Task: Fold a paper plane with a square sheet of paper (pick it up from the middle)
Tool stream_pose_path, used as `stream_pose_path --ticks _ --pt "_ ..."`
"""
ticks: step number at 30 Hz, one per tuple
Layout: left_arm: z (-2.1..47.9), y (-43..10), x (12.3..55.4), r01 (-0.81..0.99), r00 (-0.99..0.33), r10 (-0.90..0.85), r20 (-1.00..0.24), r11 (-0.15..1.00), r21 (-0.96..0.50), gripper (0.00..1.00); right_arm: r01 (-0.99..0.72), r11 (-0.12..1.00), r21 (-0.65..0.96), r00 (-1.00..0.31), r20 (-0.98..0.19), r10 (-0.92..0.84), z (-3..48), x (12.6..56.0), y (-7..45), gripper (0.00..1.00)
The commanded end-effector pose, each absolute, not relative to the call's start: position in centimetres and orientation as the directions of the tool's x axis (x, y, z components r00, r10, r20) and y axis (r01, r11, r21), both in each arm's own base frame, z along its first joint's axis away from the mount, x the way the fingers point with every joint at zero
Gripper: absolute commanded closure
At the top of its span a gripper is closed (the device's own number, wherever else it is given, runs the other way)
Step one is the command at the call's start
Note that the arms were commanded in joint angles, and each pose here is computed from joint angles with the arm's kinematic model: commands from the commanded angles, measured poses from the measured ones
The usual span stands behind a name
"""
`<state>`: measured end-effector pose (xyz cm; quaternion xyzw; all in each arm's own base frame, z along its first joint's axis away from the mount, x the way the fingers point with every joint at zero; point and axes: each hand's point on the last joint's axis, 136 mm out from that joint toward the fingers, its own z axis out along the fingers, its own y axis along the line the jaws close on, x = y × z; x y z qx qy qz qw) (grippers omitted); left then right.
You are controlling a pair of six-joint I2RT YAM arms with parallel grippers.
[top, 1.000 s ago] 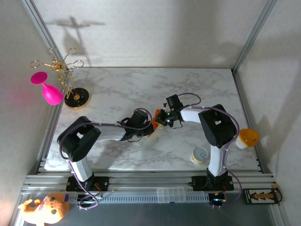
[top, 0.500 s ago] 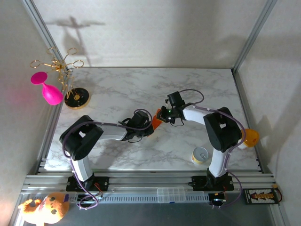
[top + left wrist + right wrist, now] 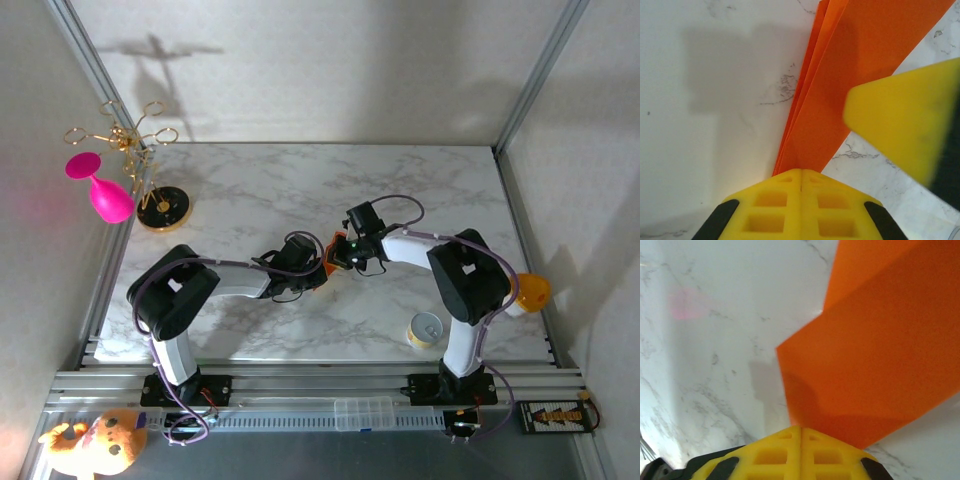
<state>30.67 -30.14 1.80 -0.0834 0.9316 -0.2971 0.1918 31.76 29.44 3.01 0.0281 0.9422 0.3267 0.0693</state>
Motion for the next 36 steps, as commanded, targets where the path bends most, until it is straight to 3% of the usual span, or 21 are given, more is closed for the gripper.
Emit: stream_pose_path --ticks 1,12,17,36 --pt "-0.5 -28.5 29.5 -0.089 -0.925 -0.261 -0.276 0.854 -0.512 1.00 -0.003 0.801 0.598 -0.996 -0.076 0.053 1.1 30.7 29.2 0.98" --pt "-3.0 -25.9 26.6 -0.112 -0.943 -0.240 -0.229 0.881 -0.460 1.00 -0.016 0.843 0.538 -0.990 -0.128 0.063 -0.6 33.6 25.7 0.98" --pt "-4.5 -24.5 24.7 -0.129 -0.953 -0.232 -0.194 0.893 -0.431 1.00 -0.063 0.806 0.589 -0.982 -0.179 0.054 0.0 35.8 25.1 0.97" --pt "-4.4 -24.9 24.5 -0.108 -0.961 -0.206 -0.184 0.893 -0.438 1.00 -0.036 0.838 0.545 -0.965 -0.238 0.114 -0.9 41.5 19.3 0.96"
